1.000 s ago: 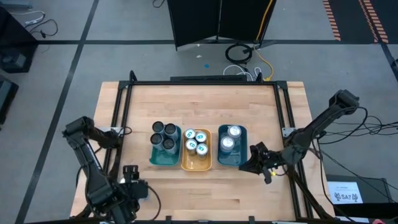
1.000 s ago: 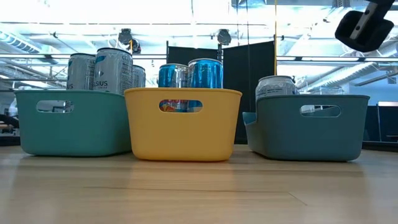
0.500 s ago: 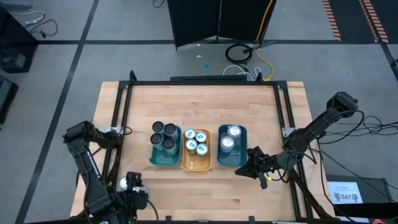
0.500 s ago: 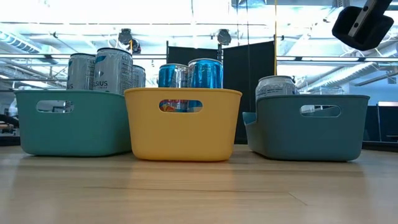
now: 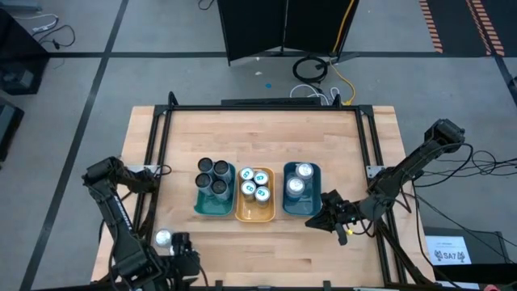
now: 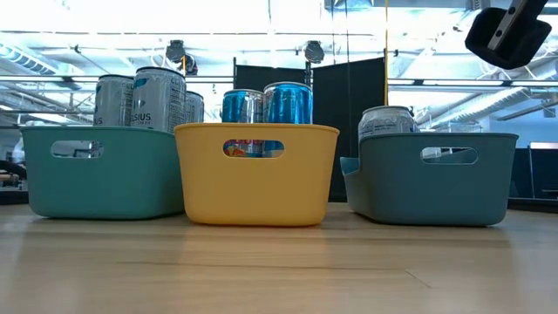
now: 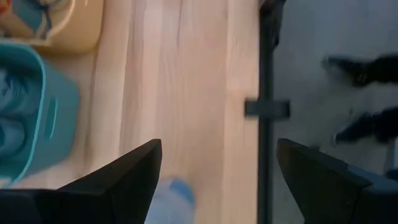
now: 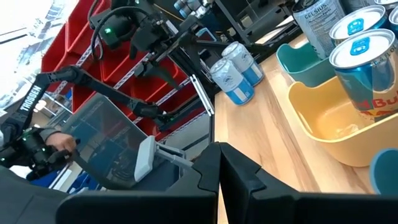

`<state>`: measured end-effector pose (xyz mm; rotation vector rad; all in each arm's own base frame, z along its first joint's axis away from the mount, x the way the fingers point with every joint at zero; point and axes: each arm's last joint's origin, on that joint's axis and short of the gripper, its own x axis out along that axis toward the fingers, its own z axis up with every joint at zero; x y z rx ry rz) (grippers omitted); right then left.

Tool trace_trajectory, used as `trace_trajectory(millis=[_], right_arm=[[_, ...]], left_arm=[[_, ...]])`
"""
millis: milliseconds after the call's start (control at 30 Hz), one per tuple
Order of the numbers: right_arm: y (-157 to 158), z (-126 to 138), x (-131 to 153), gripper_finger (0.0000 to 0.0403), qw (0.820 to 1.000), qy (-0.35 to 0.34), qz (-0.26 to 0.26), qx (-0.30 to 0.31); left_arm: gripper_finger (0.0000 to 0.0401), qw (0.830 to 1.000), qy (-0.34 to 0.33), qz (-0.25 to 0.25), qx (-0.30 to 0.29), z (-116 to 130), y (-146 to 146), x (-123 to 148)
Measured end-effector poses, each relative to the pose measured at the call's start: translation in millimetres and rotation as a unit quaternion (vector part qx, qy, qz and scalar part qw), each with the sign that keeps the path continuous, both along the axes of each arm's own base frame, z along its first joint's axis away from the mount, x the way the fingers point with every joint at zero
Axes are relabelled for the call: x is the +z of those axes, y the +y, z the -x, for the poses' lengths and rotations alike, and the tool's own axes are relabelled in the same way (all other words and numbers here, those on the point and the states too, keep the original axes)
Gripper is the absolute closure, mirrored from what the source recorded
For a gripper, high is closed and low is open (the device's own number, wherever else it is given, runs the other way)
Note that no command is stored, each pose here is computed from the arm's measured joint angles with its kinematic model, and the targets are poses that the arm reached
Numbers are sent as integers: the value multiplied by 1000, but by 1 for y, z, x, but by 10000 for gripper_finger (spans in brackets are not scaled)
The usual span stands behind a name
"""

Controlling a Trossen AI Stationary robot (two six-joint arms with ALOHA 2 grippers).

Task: Sort soda cans
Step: Move the bottom right silver can to the lower middle of the table

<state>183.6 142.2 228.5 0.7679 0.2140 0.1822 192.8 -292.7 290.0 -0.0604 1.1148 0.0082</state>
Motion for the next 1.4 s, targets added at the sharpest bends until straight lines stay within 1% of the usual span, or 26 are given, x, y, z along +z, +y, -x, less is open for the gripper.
trace_trajectory(millis=[133,233,333,433,500,633,700,1067,1167,1300,1400], right_arm=[[0,0,2,403,1000,-7,-6,-1],[0,0,2,403,1000,-10,-8,-2],[0,0,3,403,1000,-12,-10,-2],[0,0,3,403,1000,-12,-10,-2],[0,0,3,403,1000,-12,-10,-2],[0,0,3,403,1000,-12,-10,-2],[0,0,3,403,1000,-12,-9,-1],[0,0,3,403,1000,-13,-7,0],[0,0,3,403,1000,-13,-6,-1],[0,0,3,403,1000,-12,-7,-1],[0,0,3,403,1000,-12,-9,-2]], left_arm=[[76,999,-34,23,15,-10,-1,3],[76,999,-39,27,26,-14,1,3],[76,997,-46,27,57,-16,4,3],[70,996,-47,29,69,-18,5,3],[58,996,-30,28,77,-20,9,2],[20,994,23,9,105,-19,20,-2],[6,993,37,0,112,-19,25,-2],[14,993,39,-8,110,-19,26,-2],[15,992,62,-39,103,-15,31,-3],[15,984,110,-80,112,-5,39,-4],[15,984,117,-89,101,1,37,-4]])
